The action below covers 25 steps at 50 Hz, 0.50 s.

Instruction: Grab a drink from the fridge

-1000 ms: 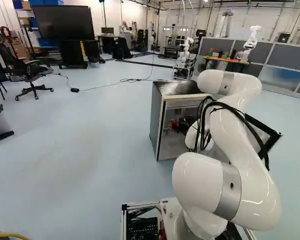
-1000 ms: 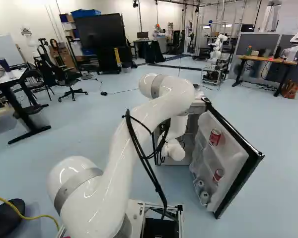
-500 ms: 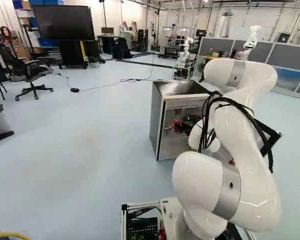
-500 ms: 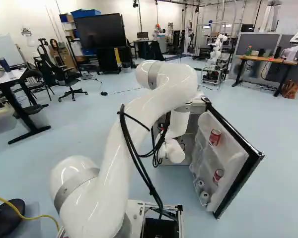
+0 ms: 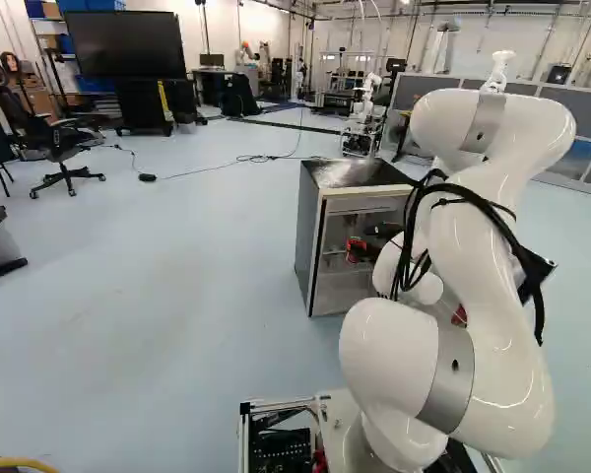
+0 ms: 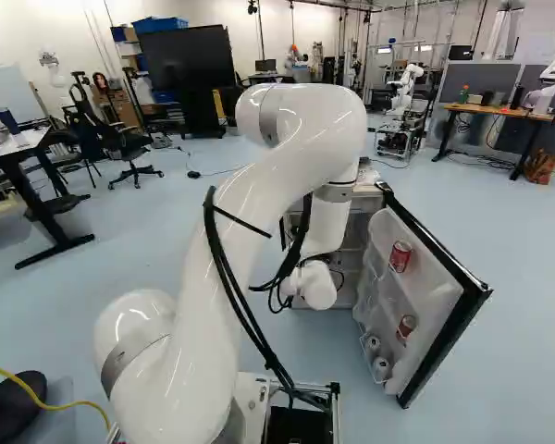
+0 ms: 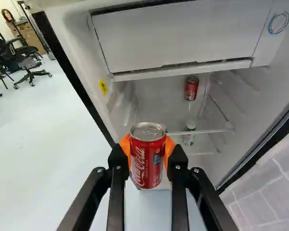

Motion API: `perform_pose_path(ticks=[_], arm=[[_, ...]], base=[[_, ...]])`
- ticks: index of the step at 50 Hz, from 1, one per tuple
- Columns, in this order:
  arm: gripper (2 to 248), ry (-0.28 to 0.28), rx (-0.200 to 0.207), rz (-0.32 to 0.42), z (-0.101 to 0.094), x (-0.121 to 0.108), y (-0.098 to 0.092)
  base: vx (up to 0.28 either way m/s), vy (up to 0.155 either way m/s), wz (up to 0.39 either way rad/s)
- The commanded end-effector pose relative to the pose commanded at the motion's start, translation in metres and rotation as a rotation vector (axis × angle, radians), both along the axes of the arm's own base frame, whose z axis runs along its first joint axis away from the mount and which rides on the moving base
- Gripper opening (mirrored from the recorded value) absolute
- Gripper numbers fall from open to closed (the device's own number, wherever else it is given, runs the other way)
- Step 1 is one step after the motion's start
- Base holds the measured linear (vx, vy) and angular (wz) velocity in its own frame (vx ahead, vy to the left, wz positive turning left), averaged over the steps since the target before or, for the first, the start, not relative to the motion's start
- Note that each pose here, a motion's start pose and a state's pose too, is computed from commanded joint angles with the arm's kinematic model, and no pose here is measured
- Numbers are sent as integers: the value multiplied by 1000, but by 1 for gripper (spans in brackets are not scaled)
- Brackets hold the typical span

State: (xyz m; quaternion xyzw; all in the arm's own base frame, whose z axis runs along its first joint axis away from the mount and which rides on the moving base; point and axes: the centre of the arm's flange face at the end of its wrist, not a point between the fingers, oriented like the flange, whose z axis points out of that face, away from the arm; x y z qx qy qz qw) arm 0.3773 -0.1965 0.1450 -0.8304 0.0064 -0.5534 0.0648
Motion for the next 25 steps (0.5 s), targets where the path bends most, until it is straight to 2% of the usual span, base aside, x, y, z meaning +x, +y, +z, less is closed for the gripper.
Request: perform_pose_path(ticks=[13, 25], arm=[[90, -1, -1, 6, 19, -13, 13], [90, -17, -11, 8, 35, -17, 16]], base=[[0, 0, 0], [0, 0, 0]])
